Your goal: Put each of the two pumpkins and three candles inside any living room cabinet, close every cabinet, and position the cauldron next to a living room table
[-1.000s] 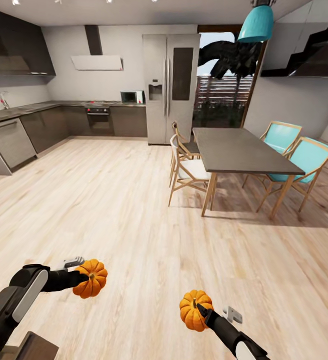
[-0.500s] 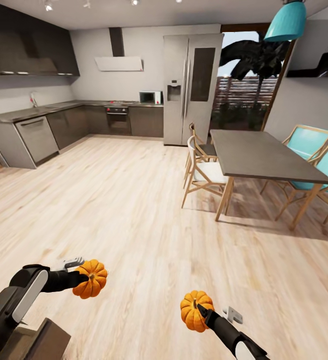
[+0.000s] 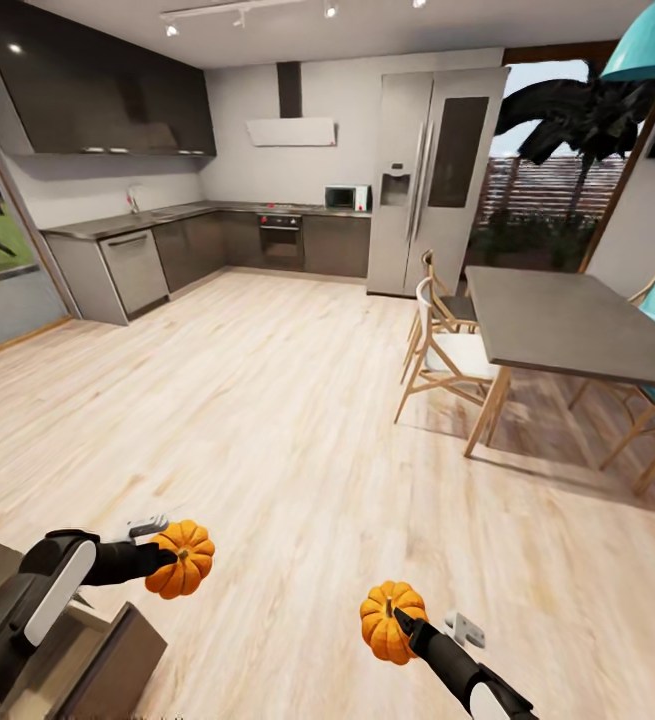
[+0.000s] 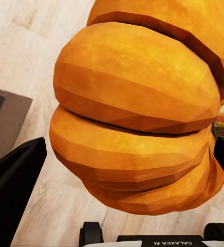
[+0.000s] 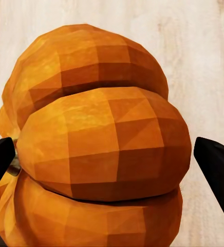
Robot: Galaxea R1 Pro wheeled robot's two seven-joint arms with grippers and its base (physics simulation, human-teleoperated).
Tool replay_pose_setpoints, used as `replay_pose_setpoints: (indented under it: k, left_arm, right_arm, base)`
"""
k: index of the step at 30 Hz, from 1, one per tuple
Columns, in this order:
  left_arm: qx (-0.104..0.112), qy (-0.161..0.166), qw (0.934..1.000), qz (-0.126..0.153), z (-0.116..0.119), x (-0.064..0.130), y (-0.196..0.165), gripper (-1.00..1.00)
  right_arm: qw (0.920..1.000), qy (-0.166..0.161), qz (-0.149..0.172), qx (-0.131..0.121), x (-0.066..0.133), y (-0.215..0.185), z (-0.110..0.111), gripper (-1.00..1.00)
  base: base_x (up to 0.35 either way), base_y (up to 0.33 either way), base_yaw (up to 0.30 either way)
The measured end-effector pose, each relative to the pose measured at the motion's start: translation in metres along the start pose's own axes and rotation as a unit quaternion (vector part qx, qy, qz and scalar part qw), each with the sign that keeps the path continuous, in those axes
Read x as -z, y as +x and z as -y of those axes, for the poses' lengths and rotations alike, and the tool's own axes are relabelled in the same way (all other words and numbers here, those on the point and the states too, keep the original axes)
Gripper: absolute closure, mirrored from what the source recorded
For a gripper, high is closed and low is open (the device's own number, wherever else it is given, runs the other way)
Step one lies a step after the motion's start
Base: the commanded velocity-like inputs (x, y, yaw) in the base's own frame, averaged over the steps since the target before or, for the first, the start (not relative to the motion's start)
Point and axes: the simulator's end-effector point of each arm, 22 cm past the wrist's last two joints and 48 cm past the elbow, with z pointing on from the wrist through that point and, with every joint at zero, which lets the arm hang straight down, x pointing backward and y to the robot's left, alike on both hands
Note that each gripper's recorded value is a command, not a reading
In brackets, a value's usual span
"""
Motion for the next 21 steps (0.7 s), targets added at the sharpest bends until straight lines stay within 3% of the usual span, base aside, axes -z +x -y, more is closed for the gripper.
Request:
replay_pose_setpoints:
  k: [21]
  left_arm:
    - [-0.001, -0.001, 1.0, 0.004, 0.0007, 0.0034, -0.0025, 1.0]
  right_arm:
    - [1.0, 0.0, 0.003, 0.002, 0.0011, -0.0027, -0.0026, 1.0]
  base:
    - [0.0, 0.0, 0.281]
